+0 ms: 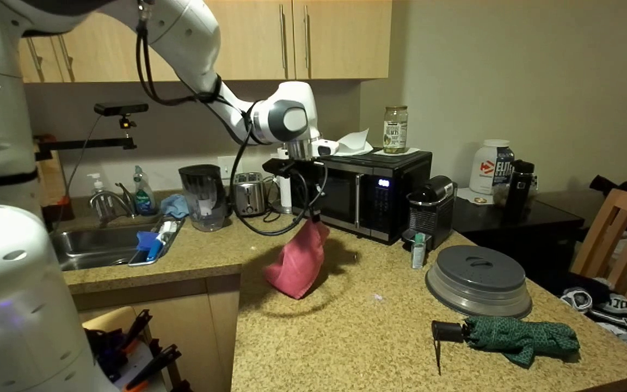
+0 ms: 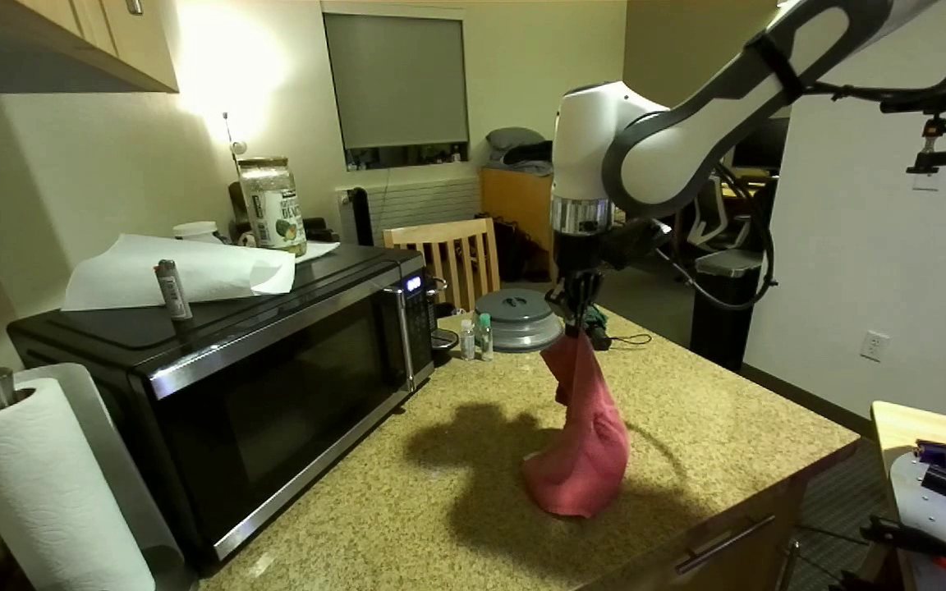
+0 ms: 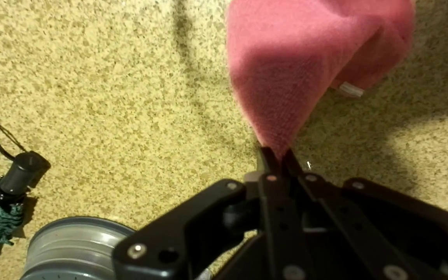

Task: Spread the cloth on the table

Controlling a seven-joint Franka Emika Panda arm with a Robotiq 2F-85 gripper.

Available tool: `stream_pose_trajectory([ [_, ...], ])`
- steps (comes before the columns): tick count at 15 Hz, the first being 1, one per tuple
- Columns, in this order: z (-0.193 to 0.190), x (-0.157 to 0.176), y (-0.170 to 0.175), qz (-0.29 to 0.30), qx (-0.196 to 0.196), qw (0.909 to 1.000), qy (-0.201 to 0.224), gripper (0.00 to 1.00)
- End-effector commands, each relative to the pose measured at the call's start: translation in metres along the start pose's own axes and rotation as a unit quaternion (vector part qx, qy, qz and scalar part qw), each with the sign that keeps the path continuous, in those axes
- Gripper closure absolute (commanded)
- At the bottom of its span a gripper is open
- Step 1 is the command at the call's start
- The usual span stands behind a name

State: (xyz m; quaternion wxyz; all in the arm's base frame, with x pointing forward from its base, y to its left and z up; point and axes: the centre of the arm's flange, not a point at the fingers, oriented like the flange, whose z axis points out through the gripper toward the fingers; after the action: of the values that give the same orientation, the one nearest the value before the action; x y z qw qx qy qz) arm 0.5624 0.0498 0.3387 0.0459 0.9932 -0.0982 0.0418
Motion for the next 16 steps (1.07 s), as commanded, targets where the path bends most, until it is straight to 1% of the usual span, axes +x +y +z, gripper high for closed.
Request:
stream_pose_trajectory([
  [1, 0.023, 0.027, -0.003, -0.006, -0.002, 0.9997, -0.023, 0.94],
  [4, 0.039, 0.042, -0.002, 0.000, -0.011, 0.9996, -0.028, 0.94],
  [9, 0.049, 0.072, 0.012, 0.027, -0.031, 0.9990, -0.020, 0.95],
  [13, 0.064, 0.094, 0.028, 0.043, -0.040, 0.9976, -0.036, 0.95],
  [16, 0.080, 0.110, 0.032, 0.053, -0.063, 0.9956, -0.044, 0.95],
])
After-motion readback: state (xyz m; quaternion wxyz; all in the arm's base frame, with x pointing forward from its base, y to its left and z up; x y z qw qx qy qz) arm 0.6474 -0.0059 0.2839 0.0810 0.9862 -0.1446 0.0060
